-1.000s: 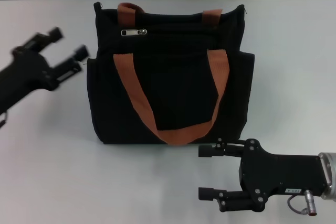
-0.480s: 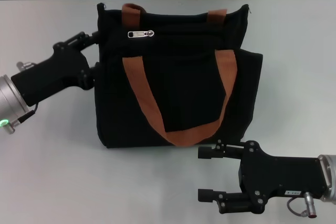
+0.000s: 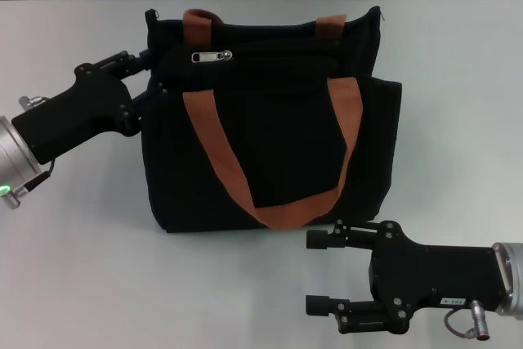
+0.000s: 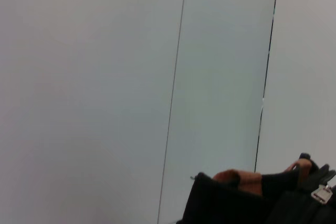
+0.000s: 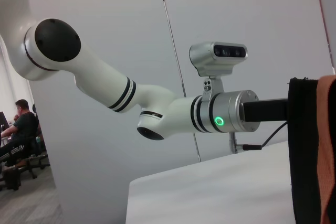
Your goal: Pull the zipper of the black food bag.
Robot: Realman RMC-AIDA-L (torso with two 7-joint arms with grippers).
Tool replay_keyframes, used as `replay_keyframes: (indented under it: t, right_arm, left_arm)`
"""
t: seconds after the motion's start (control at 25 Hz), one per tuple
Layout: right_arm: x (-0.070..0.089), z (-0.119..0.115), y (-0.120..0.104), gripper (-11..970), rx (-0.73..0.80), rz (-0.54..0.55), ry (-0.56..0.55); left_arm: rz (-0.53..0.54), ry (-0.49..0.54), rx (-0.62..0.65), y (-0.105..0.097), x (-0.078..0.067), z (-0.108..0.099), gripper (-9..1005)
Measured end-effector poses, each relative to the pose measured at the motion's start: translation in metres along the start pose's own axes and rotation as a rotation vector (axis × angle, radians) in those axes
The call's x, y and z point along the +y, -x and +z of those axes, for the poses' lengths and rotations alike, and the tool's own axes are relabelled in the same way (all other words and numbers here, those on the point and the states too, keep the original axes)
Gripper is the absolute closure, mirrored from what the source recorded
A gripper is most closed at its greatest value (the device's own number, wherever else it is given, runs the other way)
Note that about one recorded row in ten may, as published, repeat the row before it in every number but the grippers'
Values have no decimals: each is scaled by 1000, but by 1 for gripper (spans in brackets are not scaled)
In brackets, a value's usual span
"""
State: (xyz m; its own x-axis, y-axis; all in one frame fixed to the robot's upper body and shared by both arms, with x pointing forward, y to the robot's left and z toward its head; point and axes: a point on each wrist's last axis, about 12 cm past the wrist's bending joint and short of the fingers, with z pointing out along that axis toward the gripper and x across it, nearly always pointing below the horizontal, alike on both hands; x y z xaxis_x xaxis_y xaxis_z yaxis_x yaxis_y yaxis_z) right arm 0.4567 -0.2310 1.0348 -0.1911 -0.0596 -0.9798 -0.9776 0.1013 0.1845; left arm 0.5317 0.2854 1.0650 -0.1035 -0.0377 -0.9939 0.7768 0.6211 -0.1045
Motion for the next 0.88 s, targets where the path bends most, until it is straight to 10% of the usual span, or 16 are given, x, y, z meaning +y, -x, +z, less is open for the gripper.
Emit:
replay_keyframes:
  t: [0.6, 0.88]
  right_arm:
    - [0, 3, 3, 208, -53, 9, -21]
    - [5, 0, 6, 209, -185, -26, -96]
  left_arm:
    - [-4, 4, -72, 3, -4, 3, 948]
    - [-21, -11, -151, 8, -9, 10, 965]
